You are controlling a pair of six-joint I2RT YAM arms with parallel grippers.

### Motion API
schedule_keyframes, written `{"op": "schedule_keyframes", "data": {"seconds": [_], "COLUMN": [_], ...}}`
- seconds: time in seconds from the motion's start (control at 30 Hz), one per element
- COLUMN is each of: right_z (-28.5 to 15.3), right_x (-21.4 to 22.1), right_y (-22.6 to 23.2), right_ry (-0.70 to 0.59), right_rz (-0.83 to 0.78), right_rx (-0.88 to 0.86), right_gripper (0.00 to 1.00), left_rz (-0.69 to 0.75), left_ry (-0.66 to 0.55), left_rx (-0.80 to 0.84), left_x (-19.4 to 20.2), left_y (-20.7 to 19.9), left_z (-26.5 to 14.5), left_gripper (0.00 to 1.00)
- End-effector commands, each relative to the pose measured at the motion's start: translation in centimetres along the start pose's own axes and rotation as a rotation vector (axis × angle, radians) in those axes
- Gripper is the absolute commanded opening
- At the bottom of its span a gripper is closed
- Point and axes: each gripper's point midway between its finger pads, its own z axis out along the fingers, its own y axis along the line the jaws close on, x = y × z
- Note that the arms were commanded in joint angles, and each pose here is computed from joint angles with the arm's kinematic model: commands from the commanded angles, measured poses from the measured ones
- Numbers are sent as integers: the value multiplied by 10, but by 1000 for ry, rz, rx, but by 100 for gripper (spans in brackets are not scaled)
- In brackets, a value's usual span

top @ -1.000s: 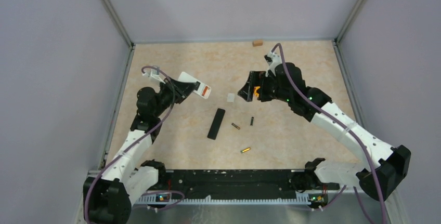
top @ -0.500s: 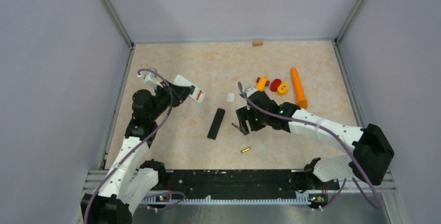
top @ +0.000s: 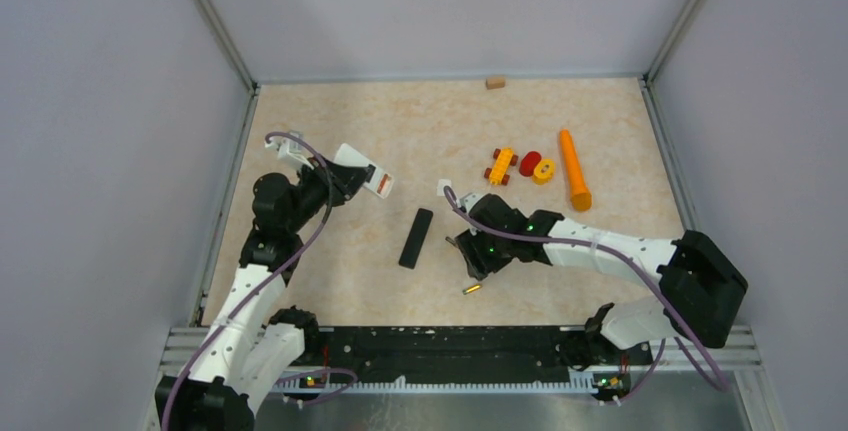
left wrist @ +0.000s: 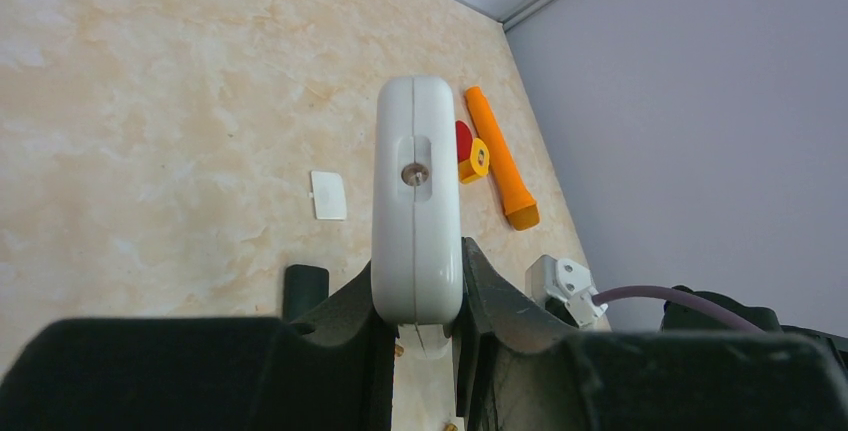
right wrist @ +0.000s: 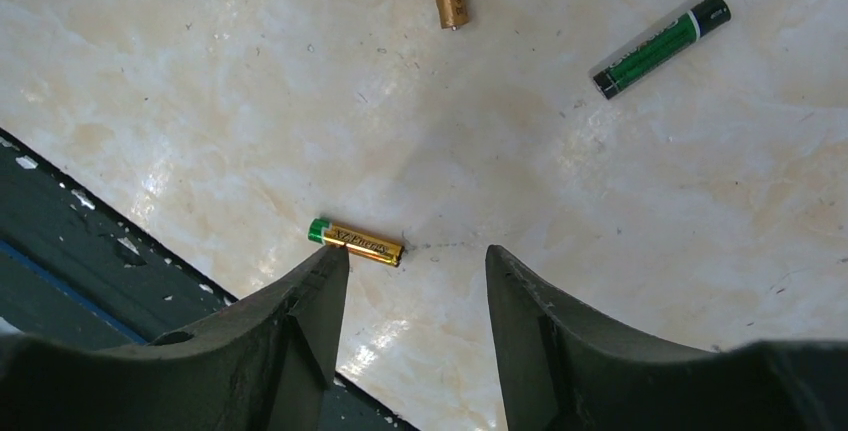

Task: Load the batteries into the remote control
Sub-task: Pick up the battery from the center of the board.

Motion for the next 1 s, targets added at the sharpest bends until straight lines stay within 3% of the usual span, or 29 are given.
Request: {"op": "schedule_keyframes", "data": {"seconds": [0.0,0.1,0.2,0.3,0.47,0.57,0.97], "right_z": [-4,-4,-8,-14,-24,-24,-20], "right_x": [-9,-10,-10,-14,-26,-8,1], "right_y": [5,18,11,0,12,15,37], "right_ry": [-47,-58,-35,-2,-31,82,118], "right_rz": [88,81,127,286,557,725,1079], "right_rx": [12,-64,-6,120,100,78,-34], "right_gripper": [55,57,61,63,63,63,57], "left_rz": [47,48,49,59,48,42,32], "left_ry": [-71,-68,-72,-83,-71,-62,-68], "left_rx": [66,75,77,93,173,211,158], "left_x": [-19,-17,-19,-21,-17,-15,-9], "left_y": [-19,-21,-24,-27,-39,-46,-38], "left_z": [-4,-5,-8,-10,-11,-14,-24], "left_gripper": [0,0,0,0,0,0,0]}}
